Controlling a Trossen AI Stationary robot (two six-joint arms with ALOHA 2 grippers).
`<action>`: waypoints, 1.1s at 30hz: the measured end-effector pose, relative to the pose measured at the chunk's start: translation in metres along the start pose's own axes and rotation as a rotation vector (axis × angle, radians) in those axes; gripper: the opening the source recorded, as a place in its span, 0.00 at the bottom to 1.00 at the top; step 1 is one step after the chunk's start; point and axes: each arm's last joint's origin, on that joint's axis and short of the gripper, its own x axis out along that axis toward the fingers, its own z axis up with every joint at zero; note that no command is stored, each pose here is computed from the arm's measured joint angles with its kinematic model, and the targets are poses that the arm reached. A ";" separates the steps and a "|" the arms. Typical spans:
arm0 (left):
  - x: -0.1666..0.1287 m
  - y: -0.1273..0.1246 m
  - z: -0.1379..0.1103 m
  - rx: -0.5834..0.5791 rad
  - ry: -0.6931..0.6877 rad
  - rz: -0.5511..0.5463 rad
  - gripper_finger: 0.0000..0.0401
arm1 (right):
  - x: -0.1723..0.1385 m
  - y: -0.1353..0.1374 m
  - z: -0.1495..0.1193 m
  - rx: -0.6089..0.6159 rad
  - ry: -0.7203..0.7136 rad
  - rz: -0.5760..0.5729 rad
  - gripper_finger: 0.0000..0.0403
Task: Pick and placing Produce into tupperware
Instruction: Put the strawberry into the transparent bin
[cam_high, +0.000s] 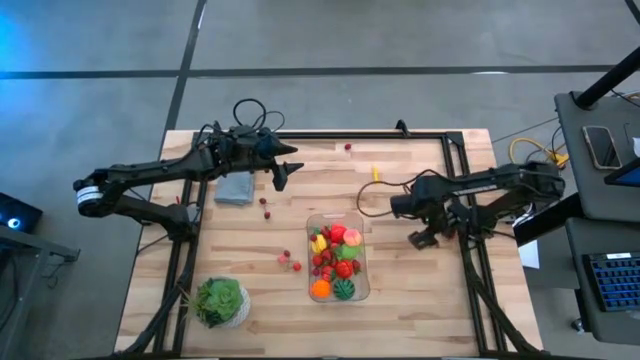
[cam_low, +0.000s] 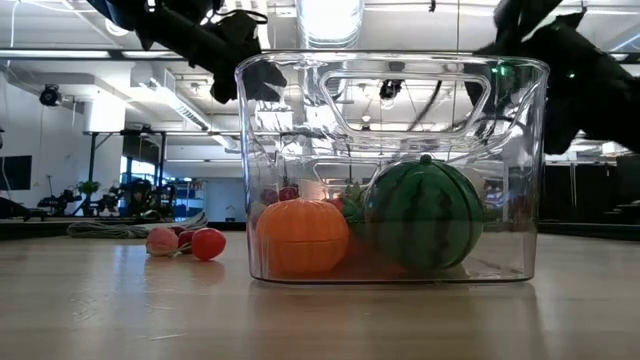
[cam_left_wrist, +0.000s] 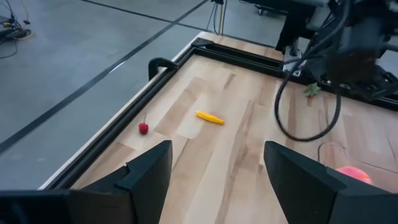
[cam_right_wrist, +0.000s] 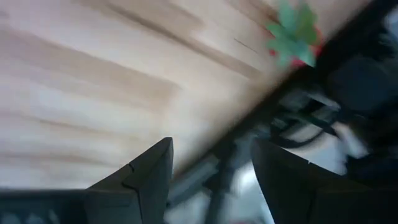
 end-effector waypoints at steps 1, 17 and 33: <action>0.000 0.000 0.000 -0.002 0.000 0.000 0.60 | 0.001 -0.003 0.002 -0.022 0.037 -0.030 0.52; -0.002 0.000 0.002 -0.084 -0.010 -0.003 0.60 | 0.025 -0.007 0.057 -0.333 0.300 -0.182 0.52; -0.002 0.000 0.002 -0.113 -0.011 0.006 0.60 | 0.045 -0.020 0.088 -0.216 0.340 -0.228 0.52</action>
